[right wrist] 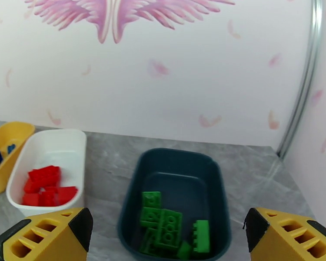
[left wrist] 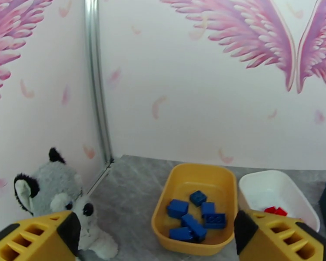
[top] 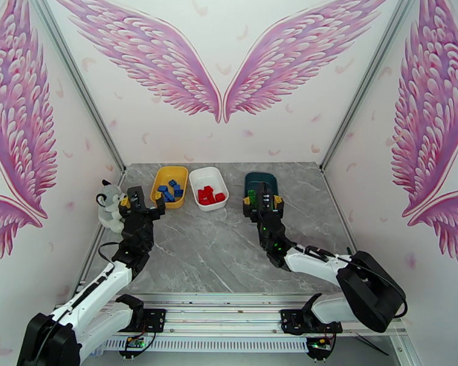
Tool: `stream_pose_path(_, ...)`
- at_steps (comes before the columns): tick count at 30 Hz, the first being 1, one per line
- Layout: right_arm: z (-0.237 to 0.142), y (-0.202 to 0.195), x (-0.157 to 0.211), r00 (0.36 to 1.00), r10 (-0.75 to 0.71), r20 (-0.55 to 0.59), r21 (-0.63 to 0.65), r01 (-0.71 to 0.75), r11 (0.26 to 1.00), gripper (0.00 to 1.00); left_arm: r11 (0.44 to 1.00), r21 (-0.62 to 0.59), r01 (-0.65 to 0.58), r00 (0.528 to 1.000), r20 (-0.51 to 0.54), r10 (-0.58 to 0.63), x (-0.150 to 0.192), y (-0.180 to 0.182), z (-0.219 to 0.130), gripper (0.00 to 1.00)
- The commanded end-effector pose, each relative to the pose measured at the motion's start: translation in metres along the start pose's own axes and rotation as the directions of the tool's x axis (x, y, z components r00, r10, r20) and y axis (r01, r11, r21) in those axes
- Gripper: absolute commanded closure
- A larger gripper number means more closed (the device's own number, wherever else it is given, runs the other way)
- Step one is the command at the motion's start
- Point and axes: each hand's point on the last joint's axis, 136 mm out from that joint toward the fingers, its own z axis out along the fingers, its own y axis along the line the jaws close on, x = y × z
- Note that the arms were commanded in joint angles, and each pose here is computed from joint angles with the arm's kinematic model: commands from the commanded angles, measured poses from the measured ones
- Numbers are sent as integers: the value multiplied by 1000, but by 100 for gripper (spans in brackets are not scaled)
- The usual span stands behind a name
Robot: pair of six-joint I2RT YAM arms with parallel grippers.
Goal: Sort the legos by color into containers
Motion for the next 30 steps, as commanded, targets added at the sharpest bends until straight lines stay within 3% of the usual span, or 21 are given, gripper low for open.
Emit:
stream_pose_path(1, 8, -36, 17, 998, -52, -23, 74, 54, 996, 1, 995, -97, 11, 998, -65, -18, 36, 29, 9, 1)
stream_pose_path(4, 11, -66, 27, 998, -33, -50, 139, 40, 989, 1, 993, -114, 14, 994, -104, -26, 57, 32, 21, 1)
stream_pose_path(12, 11, -83, 48, 987, -36, -155, 131, 57, 990, 1, 994, -112, -20, 991, -131, 5, 90, 31, 24, 1)
stream_pose_path(16, 7, -85, 62, 986, -23, -167, 117, 43, 992, 1, 996, -90, -5, 994, -111, -5, 89, 29, 22, 1)
stream_pose_path(25, 9, -80, 77, 993, -35, -113, 73, 43, 996, 1, 998, -47, -39, 995, -90, 35, 89, 20, 30, 1)
stream_pose_path(30, 8, -87, 91, 996, 32, -80, 45, -28, 999, 0, 1000, -28, -14, 1000, 3, 14, 97, 20, 26, 1)
